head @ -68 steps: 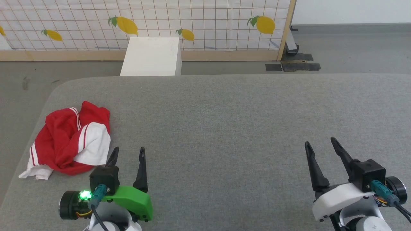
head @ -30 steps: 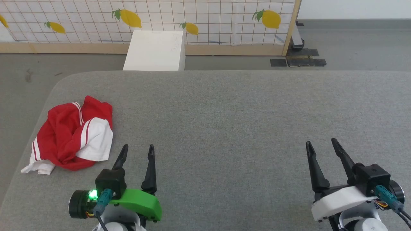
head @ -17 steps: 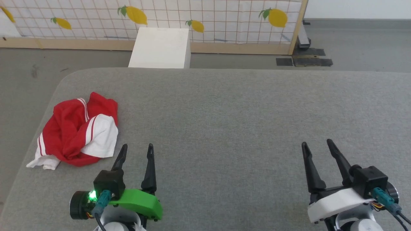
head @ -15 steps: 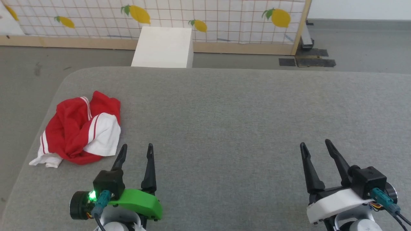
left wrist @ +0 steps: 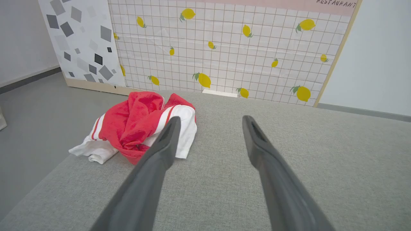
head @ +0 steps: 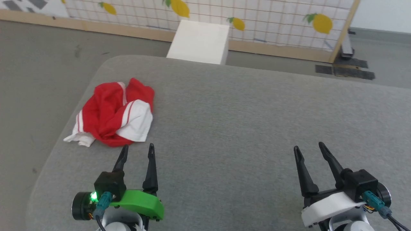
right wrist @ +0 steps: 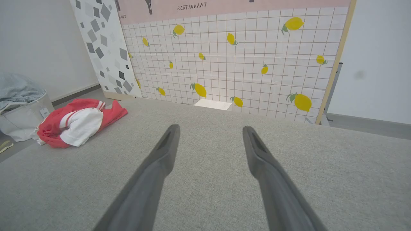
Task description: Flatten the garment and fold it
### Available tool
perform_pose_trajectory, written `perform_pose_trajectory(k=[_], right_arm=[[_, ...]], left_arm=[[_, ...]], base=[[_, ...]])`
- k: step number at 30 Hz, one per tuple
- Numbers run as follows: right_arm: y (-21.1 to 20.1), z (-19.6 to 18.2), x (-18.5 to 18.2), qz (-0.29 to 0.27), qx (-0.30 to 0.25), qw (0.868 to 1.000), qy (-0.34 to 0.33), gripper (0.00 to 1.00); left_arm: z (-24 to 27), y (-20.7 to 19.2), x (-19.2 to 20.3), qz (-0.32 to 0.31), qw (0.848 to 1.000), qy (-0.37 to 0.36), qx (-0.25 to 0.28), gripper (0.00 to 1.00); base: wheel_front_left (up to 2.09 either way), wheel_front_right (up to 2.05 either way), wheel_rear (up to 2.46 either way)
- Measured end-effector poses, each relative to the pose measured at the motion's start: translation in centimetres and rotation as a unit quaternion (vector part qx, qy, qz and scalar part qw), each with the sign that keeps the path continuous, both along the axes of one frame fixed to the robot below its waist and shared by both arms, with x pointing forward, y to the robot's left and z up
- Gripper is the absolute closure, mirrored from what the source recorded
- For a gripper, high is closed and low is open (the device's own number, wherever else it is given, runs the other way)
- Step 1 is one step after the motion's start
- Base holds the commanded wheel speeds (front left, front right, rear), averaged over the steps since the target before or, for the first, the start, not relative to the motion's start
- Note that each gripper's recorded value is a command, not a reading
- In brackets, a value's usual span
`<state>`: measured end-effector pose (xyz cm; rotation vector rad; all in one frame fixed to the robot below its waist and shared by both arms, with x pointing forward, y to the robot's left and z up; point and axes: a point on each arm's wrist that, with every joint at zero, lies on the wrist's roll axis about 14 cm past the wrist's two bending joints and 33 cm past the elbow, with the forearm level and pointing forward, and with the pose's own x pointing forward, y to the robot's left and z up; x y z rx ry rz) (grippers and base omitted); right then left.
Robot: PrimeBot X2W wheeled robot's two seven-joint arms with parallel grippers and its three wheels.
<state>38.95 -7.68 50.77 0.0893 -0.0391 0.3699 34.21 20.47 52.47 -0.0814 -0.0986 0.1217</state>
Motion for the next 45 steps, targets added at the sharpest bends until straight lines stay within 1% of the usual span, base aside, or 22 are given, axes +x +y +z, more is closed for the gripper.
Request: perform_pose_trajectory(k=[17, 27, 41, 43, 45], right_arm=[[7.3, -0.3, 0.3, 0.106, -0.001, 0.994, -0.008, 0.00], [10.0, -0.2, 0.1, 0.145, 0.003, 0.989, -0.016, 0.00], [9.6, -0.1, 0.1, 0.138, 0.009, 0.990, -0.016, 0.00], [9.4, -0.1, 0.1, 0.135, 0.009, 0.991, -0.016, 0.00], [9.2, -0.3, 0.3, 0.131, 0.009, 0.991, -0.014, 0.00]], left_arm=[[0.0, 4.2, -4.2, 0.079, 0.997, -0.007, 0.002, 0.00], [-0.1, 5.4, -5.8, 0.106, 0.994, -0.011, 0.002, 0.00], [-0.4, 5.0, -5.6, 0.098, 0.995, -0.007, 0.001, 0.00], [-0.9, 4.5, -5.3, 0.084, 0.996, -0.002, -0.014, 0.00], [-1.7, 4.3, -5.1, 0.079, 0.997, 0.010, -0.018, 0.00]], base=[[0.00, 0.00, 0.00], [0.00, 0.00, 0.00], [0.00, 0.00, 0.00], [0.00, 0.00, 0.00], [0.00, 0.00, 0.00]])
